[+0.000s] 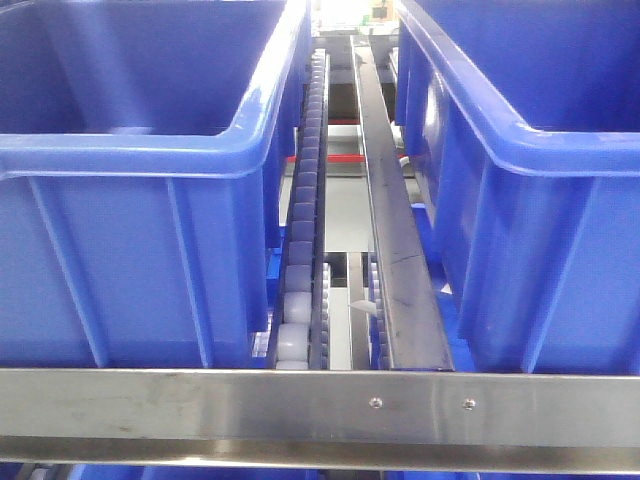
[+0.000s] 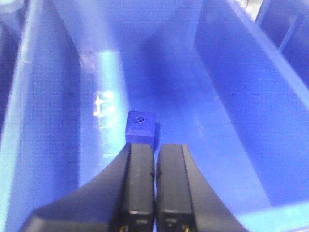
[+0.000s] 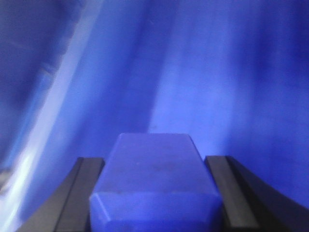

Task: Pick and sort blue part to right shelf
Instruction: 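Lower the left gripper into its bin and open it, then lower the right gripper into its bin and open it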

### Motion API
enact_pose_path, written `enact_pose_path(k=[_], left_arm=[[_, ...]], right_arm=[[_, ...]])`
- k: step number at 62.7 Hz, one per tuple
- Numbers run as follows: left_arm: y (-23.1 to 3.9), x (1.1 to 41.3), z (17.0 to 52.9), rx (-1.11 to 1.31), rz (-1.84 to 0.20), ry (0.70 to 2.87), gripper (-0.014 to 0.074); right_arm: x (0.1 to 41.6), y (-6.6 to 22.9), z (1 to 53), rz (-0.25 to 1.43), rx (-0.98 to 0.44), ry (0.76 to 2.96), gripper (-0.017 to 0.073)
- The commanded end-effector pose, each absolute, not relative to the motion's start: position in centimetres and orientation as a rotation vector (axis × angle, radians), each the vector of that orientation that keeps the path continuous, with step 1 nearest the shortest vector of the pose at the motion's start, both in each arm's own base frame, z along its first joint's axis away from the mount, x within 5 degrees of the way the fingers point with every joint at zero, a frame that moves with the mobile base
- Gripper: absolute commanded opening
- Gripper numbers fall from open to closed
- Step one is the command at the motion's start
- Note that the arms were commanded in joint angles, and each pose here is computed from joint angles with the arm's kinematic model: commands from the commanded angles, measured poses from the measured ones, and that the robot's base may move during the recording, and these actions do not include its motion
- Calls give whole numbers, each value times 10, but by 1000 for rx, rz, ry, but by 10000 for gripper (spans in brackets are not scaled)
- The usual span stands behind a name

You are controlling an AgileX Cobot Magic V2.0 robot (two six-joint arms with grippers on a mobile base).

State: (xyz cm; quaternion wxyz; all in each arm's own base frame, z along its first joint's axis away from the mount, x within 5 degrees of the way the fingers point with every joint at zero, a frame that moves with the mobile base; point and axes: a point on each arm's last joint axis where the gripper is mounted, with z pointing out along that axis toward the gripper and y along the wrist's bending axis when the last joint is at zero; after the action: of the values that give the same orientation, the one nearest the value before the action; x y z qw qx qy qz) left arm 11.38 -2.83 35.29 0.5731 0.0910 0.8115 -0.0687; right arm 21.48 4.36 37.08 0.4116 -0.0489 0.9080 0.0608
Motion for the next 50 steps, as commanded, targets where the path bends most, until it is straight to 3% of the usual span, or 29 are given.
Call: enact_pose_path(k=[1, 12, 26, 50], left_arm=[[-28, 109, 367, 211, -182, 1781, 125], [-28, 107, 365, 210, -183, 1802, 125], [-27, 107, 365, 210, -182, 1804, 125], [-28, 106, 365, 207, -190, 1805, 124]], right_arm=[[245, 35, 381, 118, -63, 2255, 297], [302, 10, 354, 34, 34, 2365, 297], [353, 5, 309, -5, 6, 2435, 297], [389, 5, 245, -8, 1, 2529, 302]])
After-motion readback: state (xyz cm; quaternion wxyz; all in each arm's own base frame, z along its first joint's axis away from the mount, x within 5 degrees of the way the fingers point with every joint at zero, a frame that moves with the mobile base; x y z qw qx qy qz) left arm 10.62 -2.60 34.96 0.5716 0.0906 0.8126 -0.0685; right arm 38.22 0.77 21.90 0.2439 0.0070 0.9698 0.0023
